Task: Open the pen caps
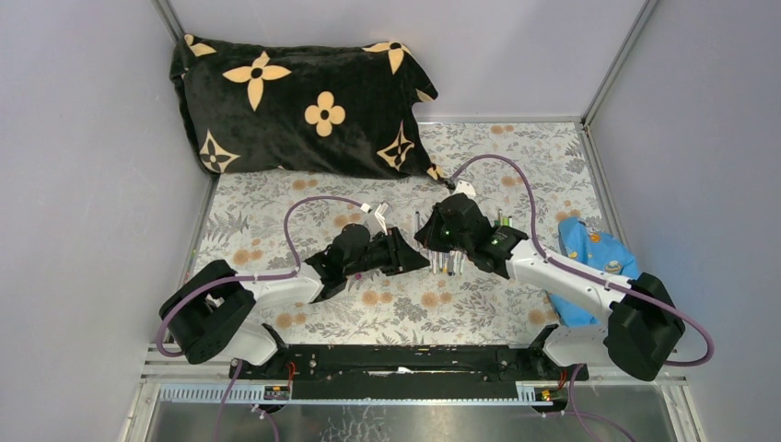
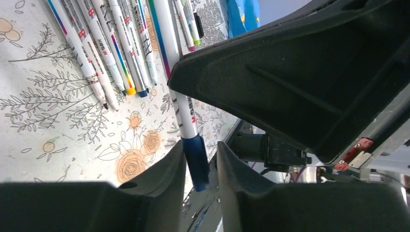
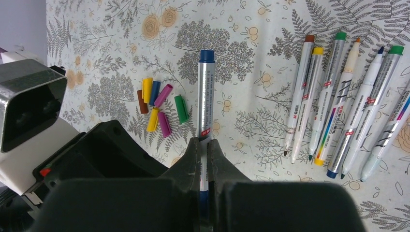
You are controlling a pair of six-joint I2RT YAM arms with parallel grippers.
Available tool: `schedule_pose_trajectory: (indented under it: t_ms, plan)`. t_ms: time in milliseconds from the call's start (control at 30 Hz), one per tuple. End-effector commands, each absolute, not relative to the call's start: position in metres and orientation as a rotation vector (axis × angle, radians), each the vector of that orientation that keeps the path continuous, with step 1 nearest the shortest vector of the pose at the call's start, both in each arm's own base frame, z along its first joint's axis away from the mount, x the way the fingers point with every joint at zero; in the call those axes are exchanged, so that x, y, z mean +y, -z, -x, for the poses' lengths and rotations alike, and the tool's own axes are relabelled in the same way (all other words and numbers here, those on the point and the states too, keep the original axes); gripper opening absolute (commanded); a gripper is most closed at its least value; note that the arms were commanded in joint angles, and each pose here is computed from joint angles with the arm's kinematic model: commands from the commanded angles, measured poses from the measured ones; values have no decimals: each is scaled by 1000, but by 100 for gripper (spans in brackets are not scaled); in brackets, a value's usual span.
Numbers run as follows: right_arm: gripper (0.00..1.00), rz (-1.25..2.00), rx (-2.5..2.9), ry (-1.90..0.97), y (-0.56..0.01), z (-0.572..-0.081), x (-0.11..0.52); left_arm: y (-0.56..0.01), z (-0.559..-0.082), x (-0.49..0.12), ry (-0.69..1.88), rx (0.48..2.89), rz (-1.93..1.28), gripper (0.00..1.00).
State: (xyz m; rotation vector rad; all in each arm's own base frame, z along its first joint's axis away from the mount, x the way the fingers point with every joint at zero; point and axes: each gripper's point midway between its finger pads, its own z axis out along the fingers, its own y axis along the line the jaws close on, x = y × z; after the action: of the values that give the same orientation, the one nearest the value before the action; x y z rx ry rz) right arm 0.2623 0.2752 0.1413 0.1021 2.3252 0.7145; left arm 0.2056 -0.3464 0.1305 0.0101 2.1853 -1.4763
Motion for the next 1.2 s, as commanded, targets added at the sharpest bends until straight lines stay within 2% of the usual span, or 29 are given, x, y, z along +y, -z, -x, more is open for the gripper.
schedule_pose_trajectory:
  t_ms: [0,100,200,233,333,467,600,733,800,967,1167]
  plan:
    - [0,-129,2259,-794,-160,-261,281,-144,-207,-348,1500,2109,-35,29]
    - [0,-138,2261,-791,-158,-261,280,-146,-206,-347,1502,2100,-34,19]
    - [0,-154,2258,-794,-154,-259,278,-148,-205,-346,1506,2093,-39,2]
    - [0,-158,2259,-794,-152,-258,276,-148,-204,-345,1507,2093,-43,0]
    - [0,-154,2261,-801,-148,-255,276,-148,-200,-347,1525,2095,-69,0]
    - [15,-153,2267,-808,-143,-252,277,-150,-196,-349,1560,2096,-82,0]
    - [19,-145,2274,-805,-141,-251,280,-148,-192,-351,1579,2116,-81,0]
    - [14,-140,2274,-792,-140,-252,281,-147,-190,-353,1595,2131,-71,0]
    - [0,-142,2274,-783,-138,-252,280,-147,-188,-355,1604,2138,-72,0]
    - [0,-138,2248,-737,-140,-259,276,-135,-180,-355,1567,2212,-33,0]
    - [0,-130,2125,-660,-180,-291,275,-90,-152,-343,1469,2336,67,0]
